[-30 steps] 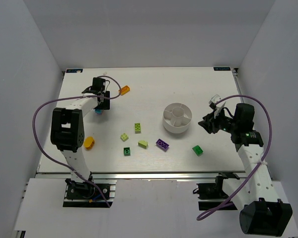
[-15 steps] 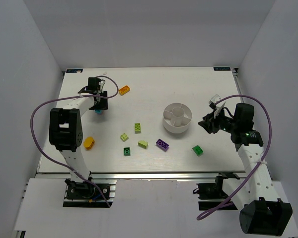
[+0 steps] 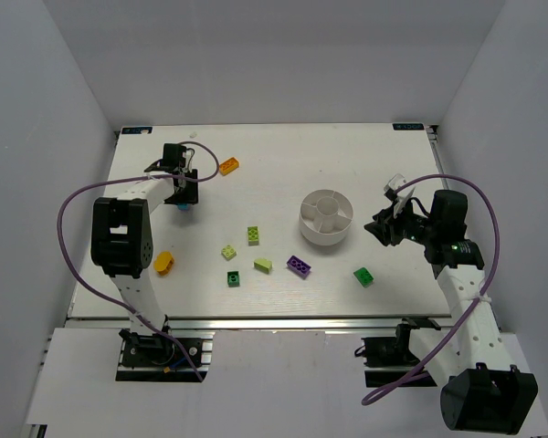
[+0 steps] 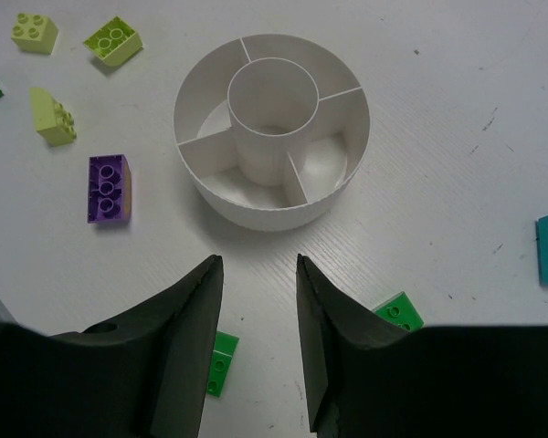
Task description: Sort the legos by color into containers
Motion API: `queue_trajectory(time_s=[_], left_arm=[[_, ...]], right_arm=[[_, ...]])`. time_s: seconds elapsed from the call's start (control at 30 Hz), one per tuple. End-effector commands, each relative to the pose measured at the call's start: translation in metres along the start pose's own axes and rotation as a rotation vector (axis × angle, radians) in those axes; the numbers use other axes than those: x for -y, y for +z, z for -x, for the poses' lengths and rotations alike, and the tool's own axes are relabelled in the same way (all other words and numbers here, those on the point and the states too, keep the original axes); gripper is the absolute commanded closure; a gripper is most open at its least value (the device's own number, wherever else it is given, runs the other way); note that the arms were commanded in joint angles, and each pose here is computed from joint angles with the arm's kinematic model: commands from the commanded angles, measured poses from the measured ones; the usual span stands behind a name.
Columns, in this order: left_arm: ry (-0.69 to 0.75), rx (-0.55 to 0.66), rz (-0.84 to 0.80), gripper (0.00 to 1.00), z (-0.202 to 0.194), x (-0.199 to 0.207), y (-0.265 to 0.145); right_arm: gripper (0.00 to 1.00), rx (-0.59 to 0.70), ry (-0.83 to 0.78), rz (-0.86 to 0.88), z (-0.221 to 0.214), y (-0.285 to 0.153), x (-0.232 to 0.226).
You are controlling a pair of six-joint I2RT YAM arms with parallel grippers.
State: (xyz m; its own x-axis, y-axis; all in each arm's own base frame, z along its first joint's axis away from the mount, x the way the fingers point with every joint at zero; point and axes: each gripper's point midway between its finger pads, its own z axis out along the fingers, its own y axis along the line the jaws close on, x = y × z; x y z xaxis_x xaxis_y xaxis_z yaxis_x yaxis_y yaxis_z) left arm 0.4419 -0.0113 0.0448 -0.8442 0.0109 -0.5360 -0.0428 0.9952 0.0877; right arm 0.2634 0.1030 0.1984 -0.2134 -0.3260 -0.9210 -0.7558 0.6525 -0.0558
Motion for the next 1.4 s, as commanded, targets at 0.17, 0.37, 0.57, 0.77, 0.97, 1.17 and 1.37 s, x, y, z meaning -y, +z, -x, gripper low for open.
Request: queue_trajectory(time_s=[0.17,0.37,0.57,0.77,0.97,1.17,1.37], left_arm=[[-0.019,0.004,0.006,0.46,0.003,-0.002,-0.001],[-0.028,-0.004,0.025,0.56,0.000,-0.005,0.001],[-0.039,0.030,-0.061,0.81,0.011,0.009,-0.011],[-0.013,0.239,-0.418,1.00,0.052,0.069,-0.092],[0.055,0.344,-0.932,1.00,0.019,0.145,-0.173],[0.160,0.337,-1.175,1.00,-0.025,0.197,-0.223],[0.275,0.375,-1.150,1.00,-0.043,0.227,-0.244]], right_arm=[[0.56,0.032,-0.036,-0.018,0.018,-0.004,0.005],[0.57,0.030,-0.034,-0.018,0.017,-0.004,0.005],[0.53,0.038,-0.035,-0.010,0.020,-0.004,0.004],[0.18,0.068,0.040,0.130,0.027,0.000,-0.019],[0.39,0.075,0.286,0.378,0.052,0.012,-0.049],[0.57,-0.047,0.461,0.477,0.076,0.050,-0.067],[0.21,-0.124,0.601,0.538,0.109,0.079,-0.090]])
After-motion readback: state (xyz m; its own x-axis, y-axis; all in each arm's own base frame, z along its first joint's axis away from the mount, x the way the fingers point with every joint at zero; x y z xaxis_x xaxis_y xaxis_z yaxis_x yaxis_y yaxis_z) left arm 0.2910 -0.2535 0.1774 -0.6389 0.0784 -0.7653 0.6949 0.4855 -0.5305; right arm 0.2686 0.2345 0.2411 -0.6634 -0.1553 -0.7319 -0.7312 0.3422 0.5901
